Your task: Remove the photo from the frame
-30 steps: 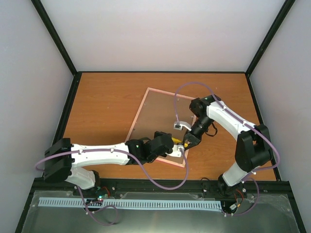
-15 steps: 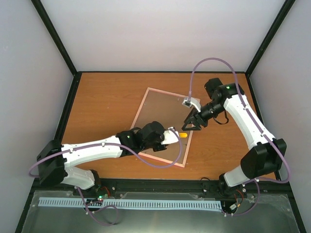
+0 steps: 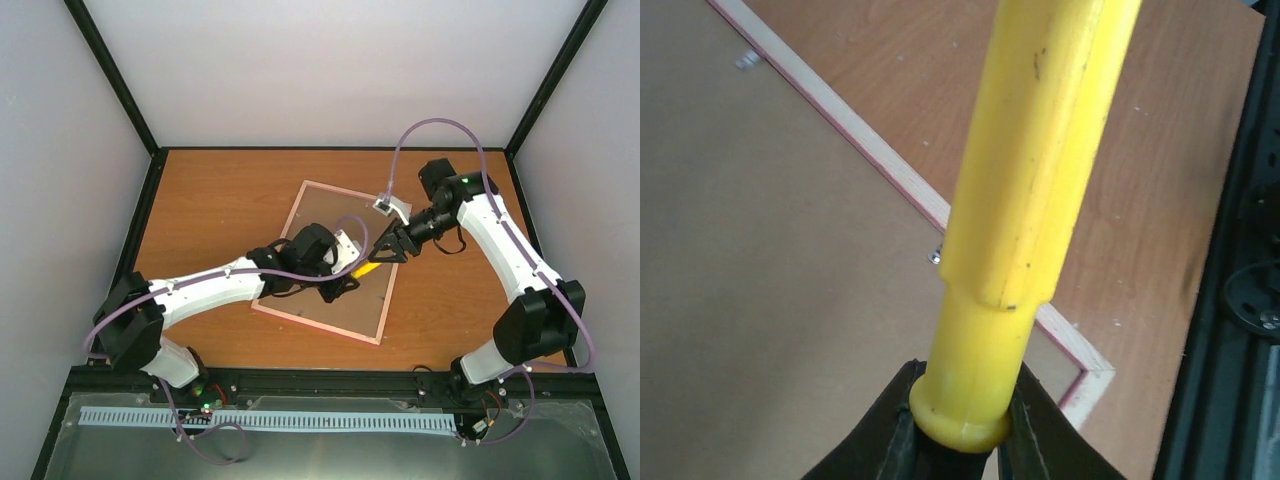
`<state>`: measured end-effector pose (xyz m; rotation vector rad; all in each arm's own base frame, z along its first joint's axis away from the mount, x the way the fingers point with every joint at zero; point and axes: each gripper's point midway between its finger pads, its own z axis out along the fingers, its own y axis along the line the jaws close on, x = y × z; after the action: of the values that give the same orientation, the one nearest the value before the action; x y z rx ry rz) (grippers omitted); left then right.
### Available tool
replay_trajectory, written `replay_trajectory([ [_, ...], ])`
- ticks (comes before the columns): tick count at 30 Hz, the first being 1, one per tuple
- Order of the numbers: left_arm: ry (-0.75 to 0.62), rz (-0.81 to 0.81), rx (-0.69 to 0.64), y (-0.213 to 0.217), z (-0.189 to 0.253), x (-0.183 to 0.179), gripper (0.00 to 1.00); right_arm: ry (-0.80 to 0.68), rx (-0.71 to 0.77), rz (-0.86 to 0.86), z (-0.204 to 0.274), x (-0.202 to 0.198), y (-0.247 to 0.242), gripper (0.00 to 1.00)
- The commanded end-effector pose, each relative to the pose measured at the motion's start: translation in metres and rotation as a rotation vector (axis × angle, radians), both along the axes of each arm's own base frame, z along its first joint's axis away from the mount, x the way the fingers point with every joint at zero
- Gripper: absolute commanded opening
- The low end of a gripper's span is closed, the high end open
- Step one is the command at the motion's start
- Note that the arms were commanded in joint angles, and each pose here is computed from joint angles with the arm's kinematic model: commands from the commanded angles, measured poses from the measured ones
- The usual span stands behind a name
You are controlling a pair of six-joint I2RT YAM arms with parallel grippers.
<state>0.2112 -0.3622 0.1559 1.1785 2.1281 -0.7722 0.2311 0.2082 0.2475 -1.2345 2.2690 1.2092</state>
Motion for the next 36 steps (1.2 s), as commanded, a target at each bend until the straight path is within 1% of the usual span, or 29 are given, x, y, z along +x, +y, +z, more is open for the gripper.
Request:
replay_trajectory([
  [1, 0.098, -0.002, -0.080, -0.014, 0.017, -0.006, 0.04, 0.063, -0.008, -0.022, -0.015, 0.003, 0.001, 0.65],
  [6, 0.066, 0.040, -0.081, -0.012, 0.021, 0.003, 0.03, 0.100, -0.066, -0.067, -0.035, 0.008, -0.003, 0.66],
  [11, 0.037, 0.057, -0.083, -0.012, 0.026, 0.008, 0.04, 0.187, -0.046, -0.050, -0.046, 0.001, 0.000, 0.64],
  [14, 0.029, 0.066, -0.083, -0.012, 0.027, 0.011, 0.04, 0.217, -0.025, -0.051, -0.047, 0.000, 0.003, 0.60],
  [18, 0.019, 0.073, -0.088, -0.013, 0.030, 0.013, 0.04, 0.250, -0.009, -0.054, -0.051, 0.000, 0.006, 0.51],
  [20, 0.017, 0.073, -0.089, -0.013, 0.031, 0.014, 0.04, 0.265, -0.001, -0.059, -0.052, 0.001, 0.007, 0.48],
  [27, 0.009, 0.064, -0.091, -0.015, 0.033, 0.014, 0.04, 0.295, 0.027, -0.070, -0.053, 0.007, 0.012, 0.44],
  [33, 0.017, 0.049, -0.085, -0.017, 0.031, 0.013, 0.04, 0.292, 0.046, -0.071, -0.050, 0.009, 0.015, 0.43],
  [36, 0.015, 0.047, -0.079, -0.017, 0.029, 0.014, 0.04, 0.294, 0.048, -0.070, -0.050, 0.009, 0.015, 0.39],
])
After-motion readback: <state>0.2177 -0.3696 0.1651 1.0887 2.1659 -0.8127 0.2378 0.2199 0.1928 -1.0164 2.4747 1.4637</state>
